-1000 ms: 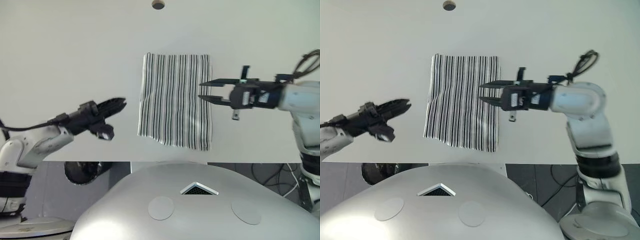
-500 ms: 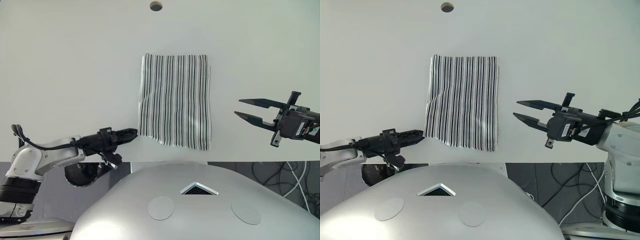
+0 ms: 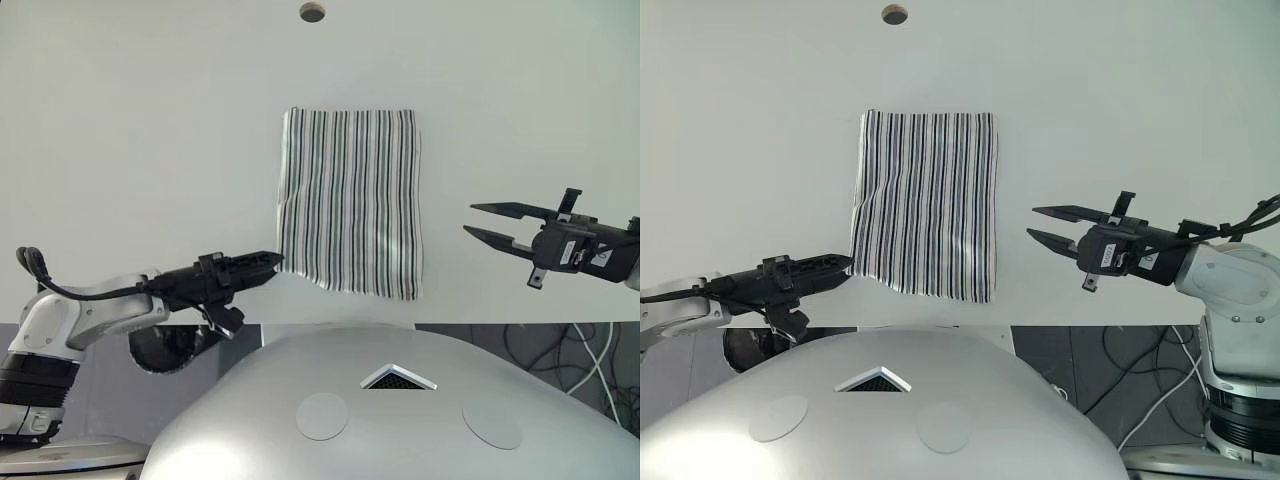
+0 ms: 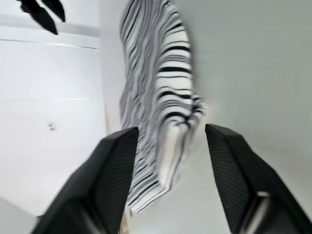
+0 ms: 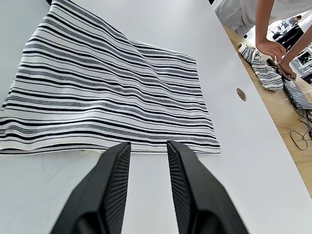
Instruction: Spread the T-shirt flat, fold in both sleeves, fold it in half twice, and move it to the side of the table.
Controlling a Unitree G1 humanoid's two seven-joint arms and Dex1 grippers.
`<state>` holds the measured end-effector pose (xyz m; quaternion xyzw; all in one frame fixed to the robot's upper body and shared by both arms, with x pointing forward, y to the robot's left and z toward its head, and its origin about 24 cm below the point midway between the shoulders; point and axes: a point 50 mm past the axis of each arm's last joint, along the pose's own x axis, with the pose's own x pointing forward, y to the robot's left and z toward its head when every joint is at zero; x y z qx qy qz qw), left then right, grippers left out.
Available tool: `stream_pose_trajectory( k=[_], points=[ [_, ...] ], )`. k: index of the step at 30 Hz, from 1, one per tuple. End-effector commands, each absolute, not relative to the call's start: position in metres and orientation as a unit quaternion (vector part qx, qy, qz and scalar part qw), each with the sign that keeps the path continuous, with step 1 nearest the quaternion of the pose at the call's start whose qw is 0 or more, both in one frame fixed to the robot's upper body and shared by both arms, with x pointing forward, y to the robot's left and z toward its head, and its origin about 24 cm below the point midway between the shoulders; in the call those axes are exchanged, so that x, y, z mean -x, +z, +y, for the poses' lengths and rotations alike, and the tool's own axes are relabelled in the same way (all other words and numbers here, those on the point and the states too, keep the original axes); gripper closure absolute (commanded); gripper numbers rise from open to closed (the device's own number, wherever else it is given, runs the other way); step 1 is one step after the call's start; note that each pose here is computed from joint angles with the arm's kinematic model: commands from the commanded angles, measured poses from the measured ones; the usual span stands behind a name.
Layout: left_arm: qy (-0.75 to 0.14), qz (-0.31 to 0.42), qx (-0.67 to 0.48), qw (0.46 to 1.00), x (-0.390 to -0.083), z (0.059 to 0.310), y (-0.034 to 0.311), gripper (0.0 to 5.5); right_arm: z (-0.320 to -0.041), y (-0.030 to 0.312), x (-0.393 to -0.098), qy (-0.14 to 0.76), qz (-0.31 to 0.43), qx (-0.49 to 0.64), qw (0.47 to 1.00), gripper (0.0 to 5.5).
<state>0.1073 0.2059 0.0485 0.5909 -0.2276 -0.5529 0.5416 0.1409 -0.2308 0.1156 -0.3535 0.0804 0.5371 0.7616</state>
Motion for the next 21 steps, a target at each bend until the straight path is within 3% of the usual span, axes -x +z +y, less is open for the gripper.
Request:
stream_pose_trajectory(
  k=[1,10,19,21],
  points=[
    [-0.537,-0.243,-0.597,0.544,-0.112,0.205,0.059,2.97,-0.230,0.117,-0.148,0.540,0.081,0.371,0.751,4.09],
    [-0.568,-0.244,-0.610,0.495,-0.118,0.193,0.044,2.97,-0.226,0.116,-0.154,0.546,0.075,0.380,0.743,4.09],
    [-0.596,-0.210,-0.617,0.469,-0.117,0.198,0.035,2.97,-0.224,0.116,-0.151,0.547,0.073,0.382,0.742,4.09],
    [-0.605,-0.197,-0.614,0.468,-0.117,0.200,0.034,3.36,-0.224,0.116,-0.150,0.546,0.074,0.382,0.742,4.09]
  ],
)
